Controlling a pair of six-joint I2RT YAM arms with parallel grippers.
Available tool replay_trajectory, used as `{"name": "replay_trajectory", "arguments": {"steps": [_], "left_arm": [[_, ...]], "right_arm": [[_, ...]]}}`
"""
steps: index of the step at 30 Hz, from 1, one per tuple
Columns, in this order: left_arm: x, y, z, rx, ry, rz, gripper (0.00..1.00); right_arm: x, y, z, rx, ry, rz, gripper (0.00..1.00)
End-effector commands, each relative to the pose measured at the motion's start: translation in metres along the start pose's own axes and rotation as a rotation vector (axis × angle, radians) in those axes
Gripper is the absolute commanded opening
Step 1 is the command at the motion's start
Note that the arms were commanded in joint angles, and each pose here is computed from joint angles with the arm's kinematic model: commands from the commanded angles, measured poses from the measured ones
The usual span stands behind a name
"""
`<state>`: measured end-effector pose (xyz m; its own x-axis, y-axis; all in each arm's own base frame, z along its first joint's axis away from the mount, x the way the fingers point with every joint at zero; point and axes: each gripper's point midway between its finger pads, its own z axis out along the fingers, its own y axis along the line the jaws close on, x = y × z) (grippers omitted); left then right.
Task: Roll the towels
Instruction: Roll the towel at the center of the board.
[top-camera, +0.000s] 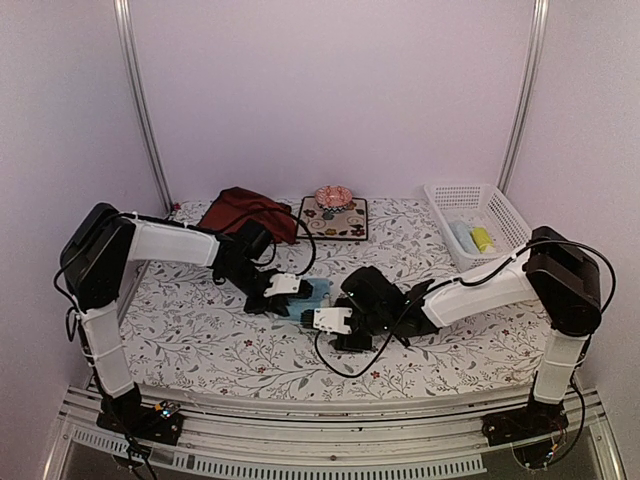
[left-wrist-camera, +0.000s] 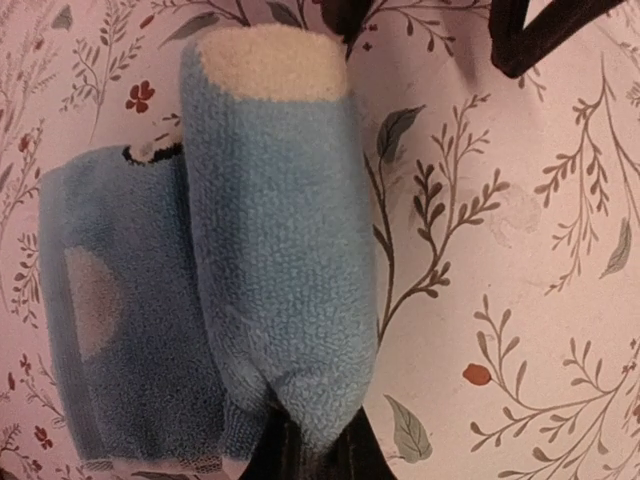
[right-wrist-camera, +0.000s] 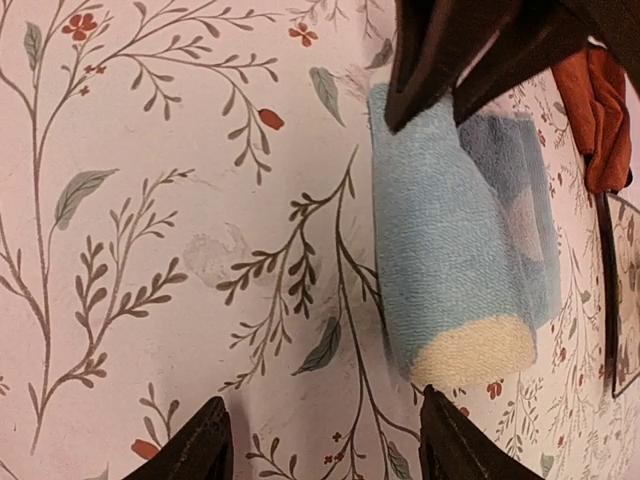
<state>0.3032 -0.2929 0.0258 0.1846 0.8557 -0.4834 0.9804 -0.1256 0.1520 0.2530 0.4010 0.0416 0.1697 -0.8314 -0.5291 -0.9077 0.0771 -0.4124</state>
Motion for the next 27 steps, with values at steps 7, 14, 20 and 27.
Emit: {"name": "replay_trajectory", "arguments": {"steps": [7, 14, 20, 27], "left_arm": [[0.030, -0.027, 0.009, 0.241, 0.000, -0.237, 0.00], [0.029, -0.024, 0.009, 0.298, -0.003, -0.274, 0.00], [0.033, -0.021, 0.013, 0.335, 0.002, -0.307, 0.00], [0.037, -0.022, 0.014, 0.337, 0.016, -0.308, 0.00]], "right_arm": [[-0.045, -0.020, -0.011, 0.270, -0.157, -0.237, 0.65], [-0.057, -0.022, 0.006, 0.336, -0.157, -0.346, 0.70], [-0.058, -0.025, 0.025, 0.349, -0.127, -0.394, 0.71], [-0.033, -0.042, 0.042, 0.378, -0.041, -0.355, 0.71]]}}
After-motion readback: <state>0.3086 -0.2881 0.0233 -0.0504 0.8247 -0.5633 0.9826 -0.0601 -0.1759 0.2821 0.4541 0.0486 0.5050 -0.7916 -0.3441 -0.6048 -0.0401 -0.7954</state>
